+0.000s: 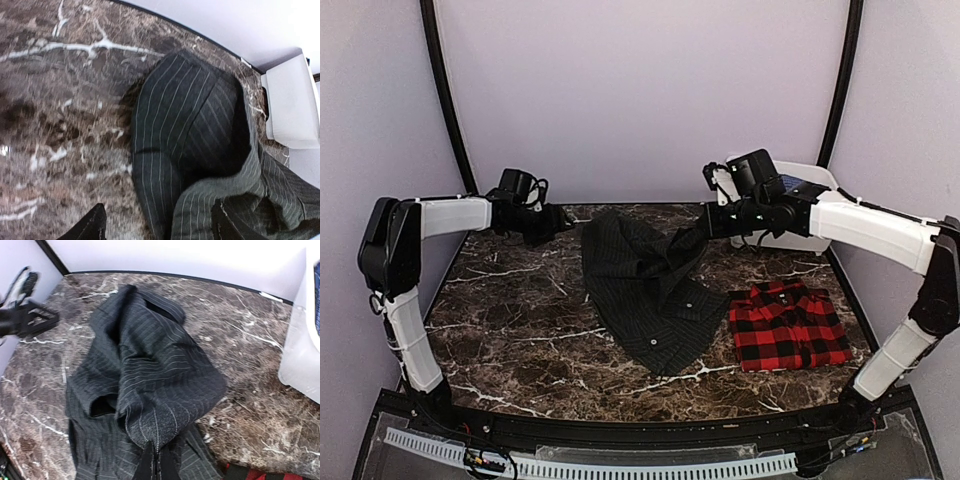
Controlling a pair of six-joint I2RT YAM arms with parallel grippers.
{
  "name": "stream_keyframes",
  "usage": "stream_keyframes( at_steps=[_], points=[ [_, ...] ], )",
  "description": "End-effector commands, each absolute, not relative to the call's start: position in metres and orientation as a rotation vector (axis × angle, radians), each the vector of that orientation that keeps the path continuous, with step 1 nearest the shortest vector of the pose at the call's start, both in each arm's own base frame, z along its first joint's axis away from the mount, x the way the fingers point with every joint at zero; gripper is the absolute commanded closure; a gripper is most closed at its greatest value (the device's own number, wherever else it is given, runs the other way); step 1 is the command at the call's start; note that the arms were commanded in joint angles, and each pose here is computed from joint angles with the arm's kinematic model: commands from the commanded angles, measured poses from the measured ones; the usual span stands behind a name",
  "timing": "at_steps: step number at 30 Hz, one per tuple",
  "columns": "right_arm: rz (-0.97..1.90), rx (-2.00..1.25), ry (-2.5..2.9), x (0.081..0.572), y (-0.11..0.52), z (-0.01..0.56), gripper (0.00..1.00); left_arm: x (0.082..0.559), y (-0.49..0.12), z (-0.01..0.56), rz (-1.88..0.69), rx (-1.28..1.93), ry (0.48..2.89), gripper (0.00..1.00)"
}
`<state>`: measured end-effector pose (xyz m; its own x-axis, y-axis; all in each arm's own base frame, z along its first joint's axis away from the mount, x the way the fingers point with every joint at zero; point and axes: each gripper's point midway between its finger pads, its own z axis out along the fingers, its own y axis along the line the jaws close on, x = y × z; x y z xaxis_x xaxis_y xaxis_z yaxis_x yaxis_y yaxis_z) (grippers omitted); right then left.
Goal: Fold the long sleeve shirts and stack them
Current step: Adjust the crumpled shirt at the center of the board, then pick up the crumpled shirt from the center of the board.
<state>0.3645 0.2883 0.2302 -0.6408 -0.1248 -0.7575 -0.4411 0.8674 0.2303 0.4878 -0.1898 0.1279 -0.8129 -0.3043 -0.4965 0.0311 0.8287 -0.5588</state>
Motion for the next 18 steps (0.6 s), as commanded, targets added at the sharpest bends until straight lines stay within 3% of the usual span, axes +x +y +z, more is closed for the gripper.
stream_keyframes(
  at_steps=[1, 8, 18],
  points=[
    [0.397, -0.355, 2.261, 0.384, 0.271, 0.219, 1.0, 0.44, -0.204, 0.149, -0.855, -0.141, 2.407, 0.29],
    [0.388, -0.356, 2.263, 0.395, 0.27, 0.216, 1.0, 0.384, -0.244, 0.111, -0.871, -0.077, 2.529, 0.33],
    [0.396, -0.361, 2.265, 0.395, 0.269, 0.211, 1.0, 0.367, -0.266, 0.083, -0.869, -0.095, 2.61, 0.41]
  ],
)
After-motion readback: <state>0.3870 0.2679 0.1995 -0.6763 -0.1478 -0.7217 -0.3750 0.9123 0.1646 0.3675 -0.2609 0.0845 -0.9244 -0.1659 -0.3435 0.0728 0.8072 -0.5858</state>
